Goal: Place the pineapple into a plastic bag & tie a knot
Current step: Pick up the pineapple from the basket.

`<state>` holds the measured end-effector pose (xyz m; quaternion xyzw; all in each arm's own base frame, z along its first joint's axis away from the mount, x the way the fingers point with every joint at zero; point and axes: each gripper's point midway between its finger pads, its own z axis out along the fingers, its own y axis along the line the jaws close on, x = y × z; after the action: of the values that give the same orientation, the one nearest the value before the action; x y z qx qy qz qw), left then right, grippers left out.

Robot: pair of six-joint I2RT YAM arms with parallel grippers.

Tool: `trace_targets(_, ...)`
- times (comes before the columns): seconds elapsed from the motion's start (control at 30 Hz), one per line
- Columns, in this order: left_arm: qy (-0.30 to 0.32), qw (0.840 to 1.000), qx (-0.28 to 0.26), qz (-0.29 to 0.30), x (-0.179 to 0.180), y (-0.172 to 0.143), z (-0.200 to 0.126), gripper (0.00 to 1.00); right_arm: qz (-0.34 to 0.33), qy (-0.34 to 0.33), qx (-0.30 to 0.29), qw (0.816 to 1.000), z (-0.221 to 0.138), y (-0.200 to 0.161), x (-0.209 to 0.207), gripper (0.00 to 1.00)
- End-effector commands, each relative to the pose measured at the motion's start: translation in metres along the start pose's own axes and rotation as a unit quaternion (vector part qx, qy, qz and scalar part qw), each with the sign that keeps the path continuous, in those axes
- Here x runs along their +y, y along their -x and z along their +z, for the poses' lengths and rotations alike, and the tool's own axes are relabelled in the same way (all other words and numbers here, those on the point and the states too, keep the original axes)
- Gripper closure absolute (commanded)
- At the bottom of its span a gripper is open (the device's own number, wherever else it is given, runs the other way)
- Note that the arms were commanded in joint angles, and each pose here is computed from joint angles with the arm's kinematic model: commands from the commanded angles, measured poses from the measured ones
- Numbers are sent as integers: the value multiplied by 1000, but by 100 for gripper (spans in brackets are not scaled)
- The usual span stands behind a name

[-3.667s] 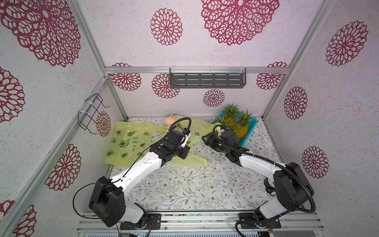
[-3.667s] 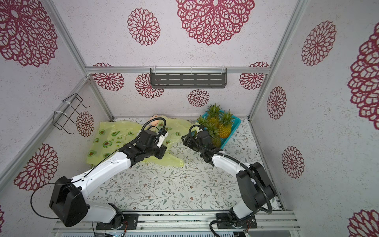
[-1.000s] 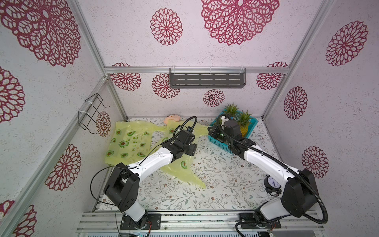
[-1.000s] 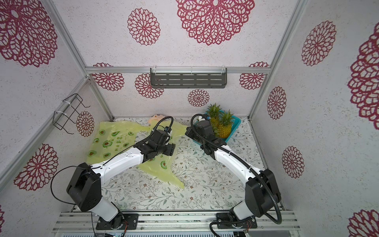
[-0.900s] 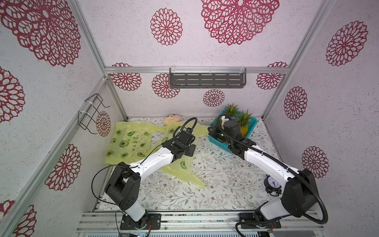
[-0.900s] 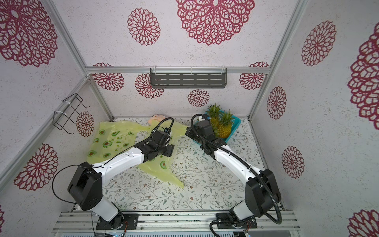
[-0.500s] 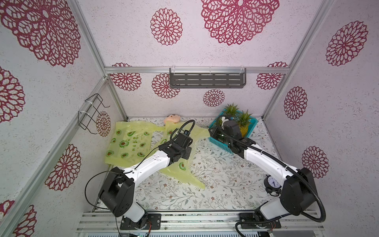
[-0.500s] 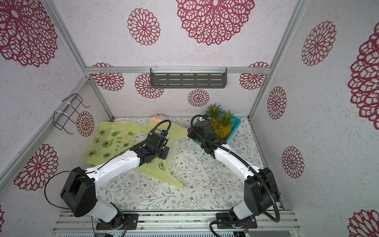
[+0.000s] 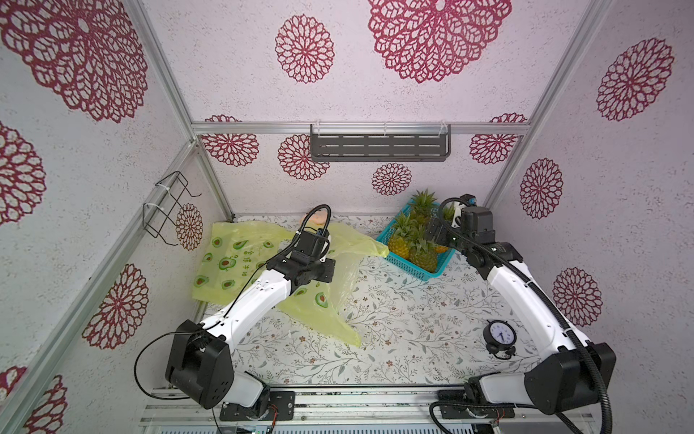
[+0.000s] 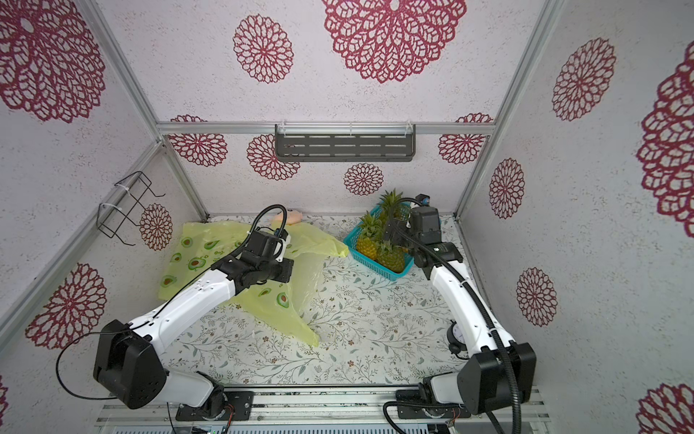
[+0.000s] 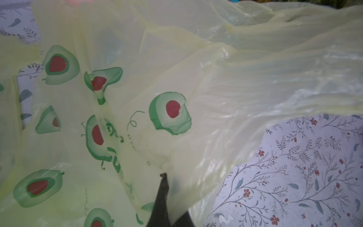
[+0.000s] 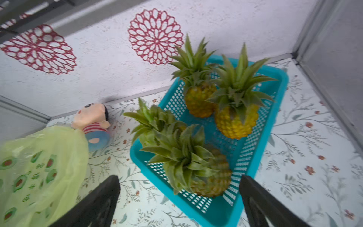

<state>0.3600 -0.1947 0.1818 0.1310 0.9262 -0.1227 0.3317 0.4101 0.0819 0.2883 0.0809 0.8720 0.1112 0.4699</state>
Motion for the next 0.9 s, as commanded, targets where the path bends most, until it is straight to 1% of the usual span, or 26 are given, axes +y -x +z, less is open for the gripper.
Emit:
trace_targets(0.0, -19, 1000, 13, -7, -7, 4, 1, 100, -53, -36, 50, 997, 0, -17, -14, 1)
trace_targets(0.07, -19, 1000, 17, -11, -7, 6, 3, 100, -68, -30, 70, 995, 8, -20, -11, 1)
trace_targets(0.23, -25, 999, 21, -12, -11, 11, 7, 100, -100, 12, 121, 987, 39, -28, 9, 3)
trace_targets(0.33, -27, 999, 22, -13, -12, 12, 9, 100, -118, 12, 140, 983, 61, -29, 11, 8)
trace_targets(0.43, -28, 999, 24, -14, -12, 12, 11, 100, -139, -2, 153, 978, 83, -29, 8, 16)
trace_targets(0.53, -30, 999, 26, -14, -12, 12, 12, 100, -163, 3, 166, 973, 98, -32, 9, 32)
trace_targets(0.6, -30, 999, 28, -15, -12, 12, 12, 100, -171, 8, 170, 971, 104, -35, 9, 51)
trace_targets(0.67, -33, 999, 27, -15, -13, 12, 11, 100, -174, 8, 161, 971, 101, -31, 8, 76)
trace_targets(0.73, -34, 999, 26, -16, -14, 13, 10, 100, -175, 6, 141, 975, 93, -24, 7, 94)
trace_targets(0.77, -34, 999, 25, -18, -14, 14, 9, 100, -174, 3, 120, 977, 85, -16, 7, 99)
trace_targets(0.87, -37, 999, 27, -22, -16, 15, 9, 100, -162, -13, 48, 985, 56, 9, 2, 100)
